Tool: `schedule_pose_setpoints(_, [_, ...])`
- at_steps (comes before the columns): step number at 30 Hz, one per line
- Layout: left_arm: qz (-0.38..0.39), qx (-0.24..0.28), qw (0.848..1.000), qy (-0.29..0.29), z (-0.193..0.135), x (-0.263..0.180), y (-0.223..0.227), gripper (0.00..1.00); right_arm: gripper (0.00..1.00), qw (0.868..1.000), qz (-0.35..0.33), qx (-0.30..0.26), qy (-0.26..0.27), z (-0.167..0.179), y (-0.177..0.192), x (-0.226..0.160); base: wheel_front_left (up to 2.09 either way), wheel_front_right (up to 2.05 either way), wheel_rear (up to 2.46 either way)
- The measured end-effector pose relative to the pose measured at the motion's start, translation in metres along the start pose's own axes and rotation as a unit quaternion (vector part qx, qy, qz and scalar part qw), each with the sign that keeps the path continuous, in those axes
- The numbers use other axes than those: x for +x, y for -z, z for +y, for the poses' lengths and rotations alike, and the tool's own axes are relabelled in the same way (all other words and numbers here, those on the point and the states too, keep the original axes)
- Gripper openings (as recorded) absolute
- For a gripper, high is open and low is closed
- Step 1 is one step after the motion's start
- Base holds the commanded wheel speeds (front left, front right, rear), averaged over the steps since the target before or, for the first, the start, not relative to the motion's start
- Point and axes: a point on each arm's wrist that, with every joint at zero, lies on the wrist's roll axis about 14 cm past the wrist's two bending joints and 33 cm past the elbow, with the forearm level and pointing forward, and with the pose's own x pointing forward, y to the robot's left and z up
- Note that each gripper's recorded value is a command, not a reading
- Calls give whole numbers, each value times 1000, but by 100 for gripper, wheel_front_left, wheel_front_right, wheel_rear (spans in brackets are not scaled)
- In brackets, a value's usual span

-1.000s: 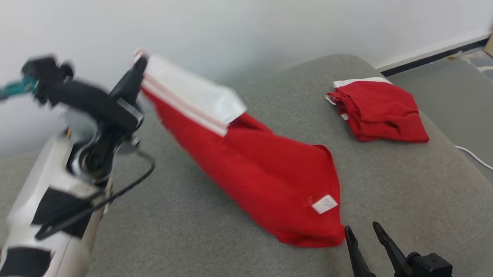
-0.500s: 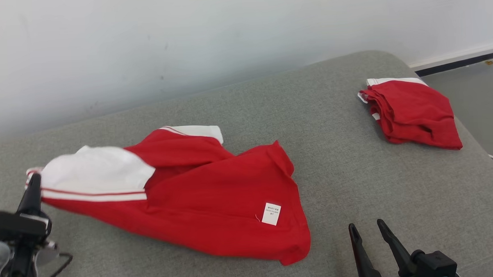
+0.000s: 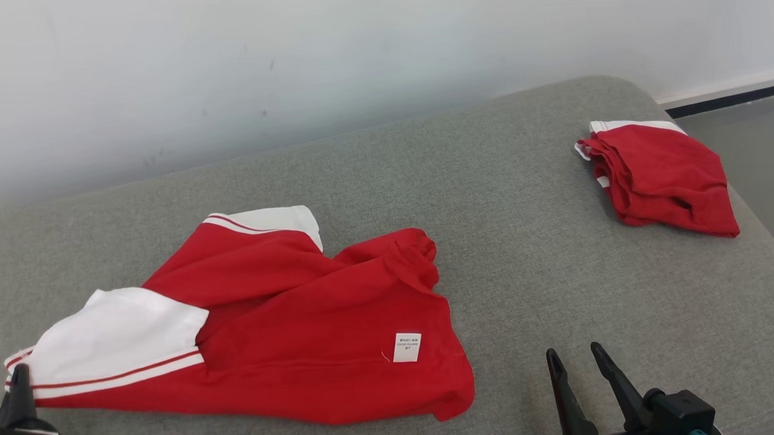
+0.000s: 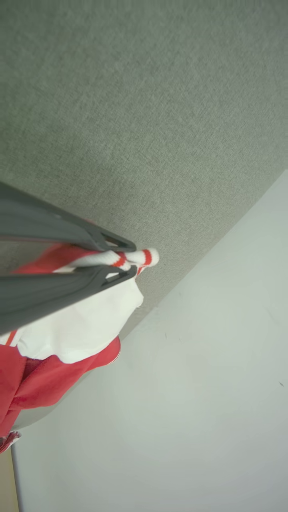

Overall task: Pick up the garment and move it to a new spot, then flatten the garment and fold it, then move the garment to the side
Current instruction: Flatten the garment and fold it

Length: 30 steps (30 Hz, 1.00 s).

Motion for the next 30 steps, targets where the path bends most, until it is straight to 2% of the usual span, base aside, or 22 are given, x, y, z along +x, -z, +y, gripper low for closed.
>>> schedule_pose_setpoints(3, [-4, 19, 1000, -5, 6, -5, 1, 0, 100, 1000, 0, 3, 1, 0, 0, -1, 0, 0, 0])
schedule_pose_setpoints(5, [-5, 34, 999, -11, 11, -9, 2, 18, 100, 1000, -1, 4, 1, 0, 0, -2, 0, 0, 0])
schedule_pose_setpoints(6, [-6, 39, 999, -13, 12, -10, 2, 31, 100, 1000, -1, 4, 1, 0, 0, -3, 0, 0, 0])
schedule_pose_setpoints(8, [-9, 48, 999, -16, 14, -13, 2, 47, 100, 1000, -1, 5, 1, 0, 0, -3, 0, 0, 0])
schedule_pose_setpoints(9, [-9, 50, 999, -18, 15, -14, 3, 67, 100, 1000, -1, 5, 1, 0, 0, -3, 0, 0, 0])
schedule_pose_setpoints(10, [-11, 54, 998, -22, 17, -16, 2, 98, 100, 1000, -1, 6, 0, 1, 0, -4, 0, 0, 0])
schedule_pose_setpoints(11, [-14, 58, 998, -24, 18, -17, 1, 100, 100, 1000, -2, 6, 0, 1, 0, -4, 0, 0, 0])
schedule_pose_setpoints(19, [-35, 112, 993, -28, 24, -32, -4, 100, 100, 1000, -4, 6, -6, 3, -2, -4, 0, 0, 0])
schedule_pose_setpoints(24, [-56, 156, 986, -4, 11, -46, -4, 100, 100, 1000, -2, 9, -11, 6, -1, -5, 0, 0, 0])
schedule_pose_setpoints(30, [-90, 227, 969, 23, -9, -71, -3, 100, 100, 997, 36, 50, -42, 23, 22, -1, 0, 0, 0])
